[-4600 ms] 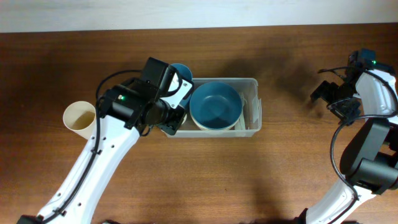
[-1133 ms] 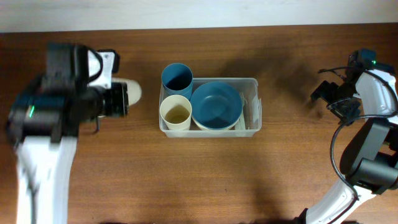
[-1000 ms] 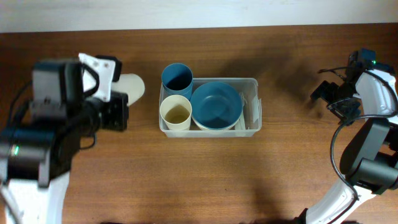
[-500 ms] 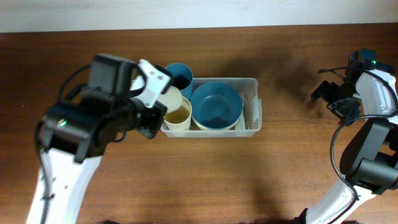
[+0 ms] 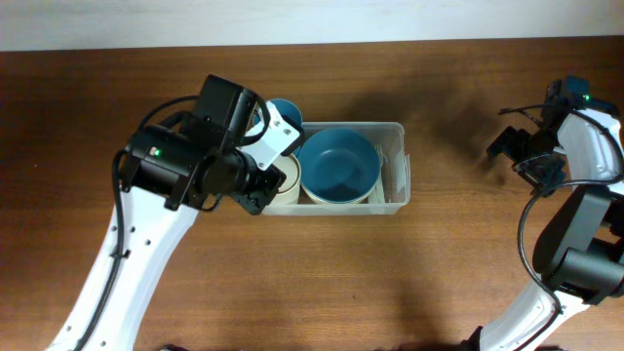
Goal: Pack container
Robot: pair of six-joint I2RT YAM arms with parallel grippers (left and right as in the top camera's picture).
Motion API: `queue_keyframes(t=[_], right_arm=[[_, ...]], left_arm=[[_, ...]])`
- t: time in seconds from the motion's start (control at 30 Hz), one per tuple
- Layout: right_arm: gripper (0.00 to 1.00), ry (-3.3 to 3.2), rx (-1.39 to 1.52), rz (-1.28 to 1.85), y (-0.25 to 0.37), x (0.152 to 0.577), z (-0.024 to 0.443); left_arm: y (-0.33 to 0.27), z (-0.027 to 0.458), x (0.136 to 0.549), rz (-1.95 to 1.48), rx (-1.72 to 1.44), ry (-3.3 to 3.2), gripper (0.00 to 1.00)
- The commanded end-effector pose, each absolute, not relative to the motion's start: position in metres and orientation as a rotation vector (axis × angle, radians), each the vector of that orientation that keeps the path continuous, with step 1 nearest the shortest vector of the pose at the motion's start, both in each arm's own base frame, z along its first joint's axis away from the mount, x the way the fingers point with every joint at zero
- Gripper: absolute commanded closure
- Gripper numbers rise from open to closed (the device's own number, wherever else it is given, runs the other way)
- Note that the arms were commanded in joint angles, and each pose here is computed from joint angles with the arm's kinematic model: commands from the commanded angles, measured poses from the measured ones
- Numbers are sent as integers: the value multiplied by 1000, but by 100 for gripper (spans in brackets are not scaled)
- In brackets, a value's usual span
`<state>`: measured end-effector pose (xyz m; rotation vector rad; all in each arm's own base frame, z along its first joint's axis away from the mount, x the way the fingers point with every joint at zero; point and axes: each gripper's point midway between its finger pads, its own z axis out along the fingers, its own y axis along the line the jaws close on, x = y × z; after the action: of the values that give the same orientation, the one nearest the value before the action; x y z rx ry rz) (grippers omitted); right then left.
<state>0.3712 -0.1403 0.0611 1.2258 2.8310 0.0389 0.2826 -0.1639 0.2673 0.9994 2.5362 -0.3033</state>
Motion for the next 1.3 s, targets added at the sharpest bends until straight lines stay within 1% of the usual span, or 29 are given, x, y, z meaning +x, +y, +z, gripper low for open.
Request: queue_keyframes(t=[0.0,0.07,0.1,0.23,0.27,0.3,0.37,0.6,0.73,0.87,0.9,1.0,1.03,1.07,1.1,1.17,1.27], right_arm=[[1,2828,1238,25,-140,370,60],[1,2828,1238,25,-140,370,60],[1,2828,1239,25,-140,370,60],[1,2828,1239,25,-140,370,60],[1,2828,1239,25,-140,370,60],[1,2828,1239,25,-140,370,60],[1,2828,1239,25,-140,370,60],[1,2828,1239,25,-140,370,60],[1,2828,1239,25,-140,370,60],[1,2828,1238,25,-140,370,60],[1,2828,1239,25,-140,370,60],[1,2828,1239,25,-140,370,60],[1,2828,1239,25,-140,370,60],[1,2828,1238,25,-140,370,60],[1,2828,1239,25,-140,370,60],[1,2828,1238,25,-140,370,60],[1,2828,1239,25,-140,370,60]], left_arm=[[-161,260,285,-264,1024,2548,98],[-161,260,285,-264,1024,2547,98],[-161,261,286,-262,1024,2547,95],[-161,261,289,-248,1019,2537,69],[-161,262,289,-248,1017,2533,64],[-161,262,290,-248,1017,2532,62],[-161,262,291,-241,1010,2528,61],[-163,266,298,-241,981,2508,62],[-160,271,301,-220,925,2513,67],[-145,287,308,-128,766,2511,68],[-138,293,311,-86,704,2506,66],[-99,319,319,91,346,2475,50],[-86,326,320,128,246,2455,34],[-71,335,319,167,132,2427,2],[-61,340,318,191,63,2407,0],[-39,349,316,240,-58,2371,0],[-16,354,315,282,-152,2352,0]])
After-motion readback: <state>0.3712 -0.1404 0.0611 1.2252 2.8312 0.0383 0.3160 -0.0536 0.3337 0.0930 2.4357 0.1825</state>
